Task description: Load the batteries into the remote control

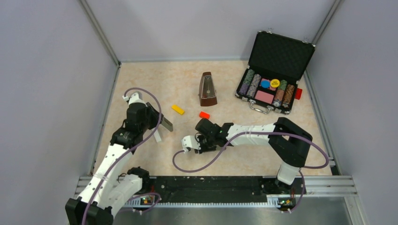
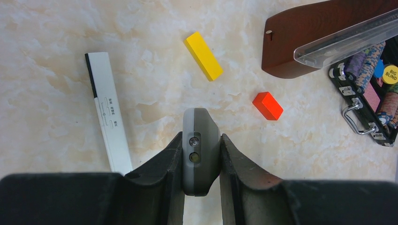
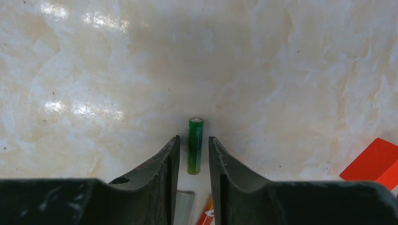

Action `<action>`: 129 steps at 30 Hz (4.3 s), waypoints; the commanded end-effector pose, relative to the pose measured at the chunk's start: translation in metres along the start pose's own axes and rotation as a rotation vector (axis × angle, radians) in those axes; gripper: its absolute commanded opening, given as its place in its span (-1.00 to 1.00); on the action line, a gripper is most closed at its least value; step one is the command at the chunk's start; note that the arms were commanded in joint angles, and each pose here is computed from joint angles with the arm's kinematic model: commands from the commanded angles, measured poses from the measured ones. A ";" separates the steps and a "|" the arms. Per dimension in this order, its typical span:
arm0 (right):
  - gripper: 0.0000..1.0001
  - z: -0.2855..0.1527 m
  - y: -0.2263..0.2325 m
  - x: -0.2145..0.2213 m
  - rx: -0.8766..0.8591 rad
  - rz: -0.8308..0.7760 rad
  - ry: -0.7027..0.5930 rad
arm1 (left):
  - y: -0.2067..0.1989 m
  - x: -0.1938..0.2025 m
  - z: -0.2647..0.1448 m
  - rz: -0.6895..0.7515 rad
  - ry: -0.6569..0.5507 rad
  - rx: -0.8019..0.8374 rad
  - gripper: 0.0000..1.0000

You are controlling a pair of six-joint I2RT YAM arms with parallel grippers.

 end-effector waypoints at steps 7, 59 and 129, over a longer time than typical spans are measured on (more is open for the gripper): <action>-0.47 0.012 0.003 -0.015 -0.034 0.016 -0.014 | -0.021 -0.028 -0.003 0.002 -0.074 0.082 -1.00; -1.00 -0.180 -0.053 -0.124 0.494 0.845 -0.911 | -0.102 0.024 -0.030 -0.221 0.660 0.633 -1.00; 0.85 -0.207 -0.065 -0.084 0.406 1.691 -0.799 | -0.122 -0.003 -0.036 -0.179 0.486 0.746 -1.00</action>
Point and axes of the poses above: each gripper's point midway between its finger pads, its own z axis out along the fingers, its own y axis along the line the jaws close on, x = y × z, the point moved 5 cm from there along -z, back along the fingers, and after that the axes turned 3 degrees about -z, right-handed, at the moved point
